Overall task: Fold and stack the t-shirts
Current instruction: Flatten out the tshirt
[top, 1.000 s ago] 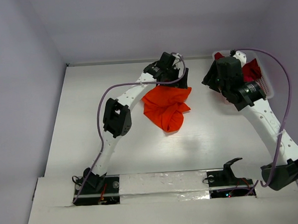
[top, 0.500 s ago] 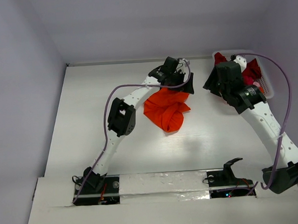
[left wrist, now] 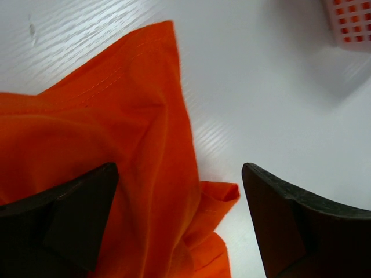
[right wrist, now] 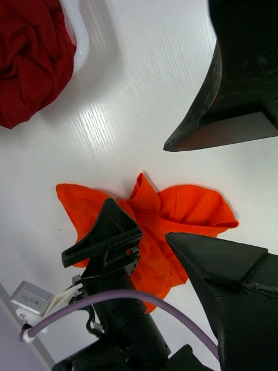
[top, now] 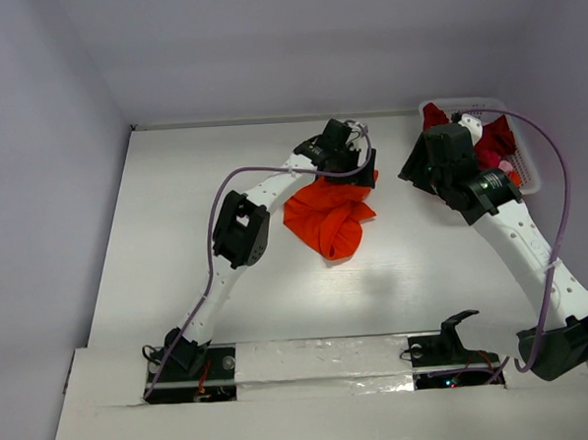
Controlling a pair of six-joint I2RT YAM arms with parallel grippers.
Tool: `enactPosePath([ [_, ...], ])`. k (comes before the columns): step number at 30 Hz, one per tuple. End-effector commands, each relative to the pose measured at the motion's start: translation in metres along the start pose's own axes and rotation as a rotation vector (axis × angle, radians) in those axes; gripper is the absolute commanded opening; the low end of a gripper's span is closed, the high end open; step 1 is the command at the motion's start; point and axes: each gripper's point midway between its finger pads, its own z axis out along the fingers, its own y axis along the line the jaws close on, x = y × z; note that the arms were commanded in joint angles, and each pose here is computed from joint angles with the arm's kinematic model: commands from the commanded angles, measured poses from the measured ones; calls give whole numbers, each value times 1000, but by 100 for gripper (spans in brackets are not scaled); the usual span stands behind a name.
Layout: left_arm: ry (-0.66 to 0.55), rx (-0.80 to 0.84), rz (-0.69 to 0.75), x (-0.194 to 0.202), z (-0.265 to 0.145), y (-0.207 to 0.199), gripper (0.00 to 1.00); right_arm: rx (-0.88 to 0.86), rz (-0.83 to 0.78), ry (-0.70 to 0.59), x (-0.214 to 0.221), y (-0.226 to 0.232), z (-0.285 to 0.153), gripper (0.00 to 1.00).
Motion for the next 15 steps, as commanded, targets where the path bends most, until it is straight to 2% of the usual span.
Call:
enactPosePath([
  [1,-21,-70,18,-1,-4,8,87,-43,42,-53,-18,9,-8,63],
  [4,-16,-105,24,2,-4,16,80,-44,41,-49,-16,9,-7,63],
  [6,-13,-132,28,4,-4,21,70,-47,41,-48,-16,10,-6,63],
  [9,1,-148,27,9,-4,26,49,-53,44,-43,-14,11,-5,63],
  [10,3,-149,23,10,-4,26,36,-58,47,-44,-14,12,-5,63],
  [13,-3,-151,12,10,-6,25,25,-59,48,-33,-10,13,-1,63],
  [15,-22,-152,13,4,-9,23,20,-57,49,-29,-9,13,0,63],
])
